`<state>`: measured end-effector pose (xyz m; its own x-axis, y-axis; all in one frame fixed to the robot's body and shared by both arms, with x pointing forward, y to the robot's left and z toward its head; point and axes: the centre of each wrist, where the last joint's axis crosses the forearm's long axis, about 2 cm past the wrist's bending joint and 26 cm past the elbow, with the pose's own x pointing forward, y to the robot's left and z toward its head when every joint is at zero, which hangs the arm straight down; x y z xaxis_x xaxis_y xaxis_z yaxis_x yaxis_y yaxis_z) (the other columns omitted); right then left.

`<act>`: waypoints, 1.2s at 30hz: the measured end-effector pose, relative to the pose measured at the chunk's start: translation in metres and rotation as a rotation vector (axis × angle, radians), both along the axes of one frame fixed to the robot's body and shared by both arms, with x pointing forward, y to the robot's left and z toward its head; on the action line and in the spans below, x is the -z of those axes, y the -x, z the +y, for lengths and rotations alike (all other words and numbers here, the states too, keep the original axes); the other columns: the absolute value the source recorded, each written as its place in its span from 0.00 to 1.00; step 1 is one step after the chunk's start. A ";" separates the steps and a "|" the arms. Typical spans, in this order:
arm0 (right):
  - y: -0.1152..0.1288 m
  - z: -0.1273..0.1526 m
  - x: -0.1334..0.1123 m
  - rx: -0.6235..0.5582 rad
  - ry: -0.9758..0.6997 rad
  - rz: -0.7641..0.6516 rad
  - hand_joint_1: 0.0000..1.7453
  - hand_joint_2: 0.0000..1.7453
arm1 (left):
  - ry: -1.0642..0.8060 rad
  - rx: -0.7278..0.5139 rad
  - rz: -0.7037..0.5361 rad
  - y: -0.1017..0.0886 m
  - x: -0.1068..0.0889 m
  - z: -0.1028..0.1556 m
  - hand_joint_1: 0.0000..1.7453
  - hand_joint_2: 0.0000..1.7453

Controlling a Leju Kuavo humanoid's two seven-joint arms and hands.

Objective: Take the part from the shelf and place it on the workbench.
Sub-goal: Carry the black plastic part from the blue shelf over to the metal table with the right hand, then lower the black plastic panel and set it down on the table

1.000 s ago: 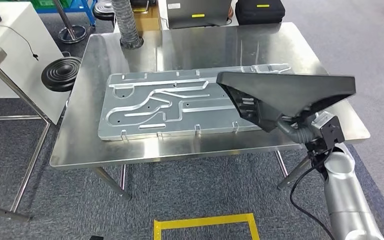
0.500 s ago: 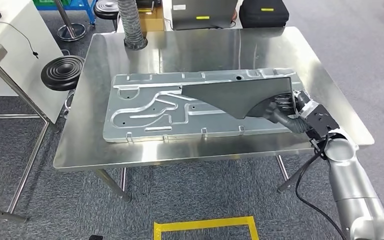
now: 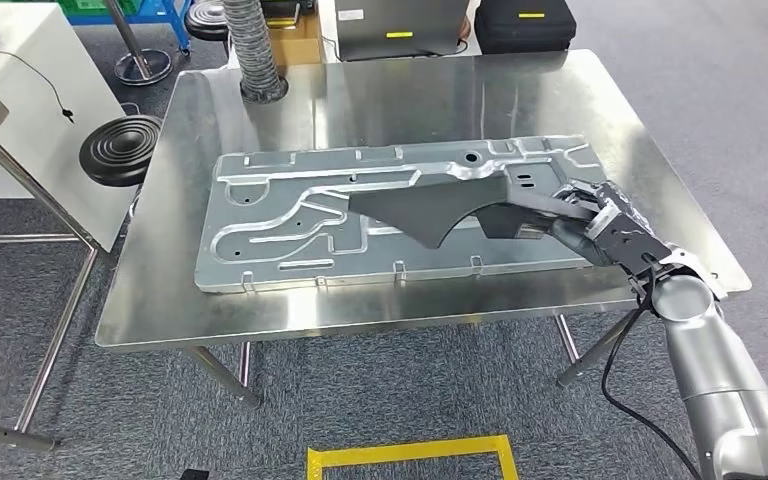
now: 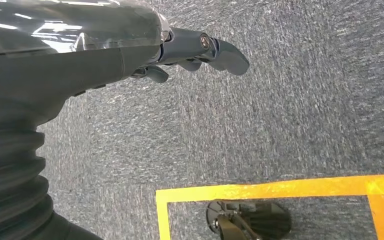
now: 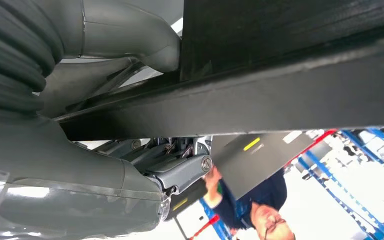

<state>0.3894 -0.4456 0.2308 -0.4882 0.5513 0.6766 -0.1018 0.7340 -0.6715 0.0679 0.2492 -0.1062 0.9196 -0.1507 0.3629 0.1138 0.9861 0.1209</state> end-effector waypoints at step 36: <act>-0.010 -0.007 0.013 0.266 0.706 -0.152 0.71 1.00 | 0.007 -0.004 0.005 0.008 0.001 0.000 0.00 1.00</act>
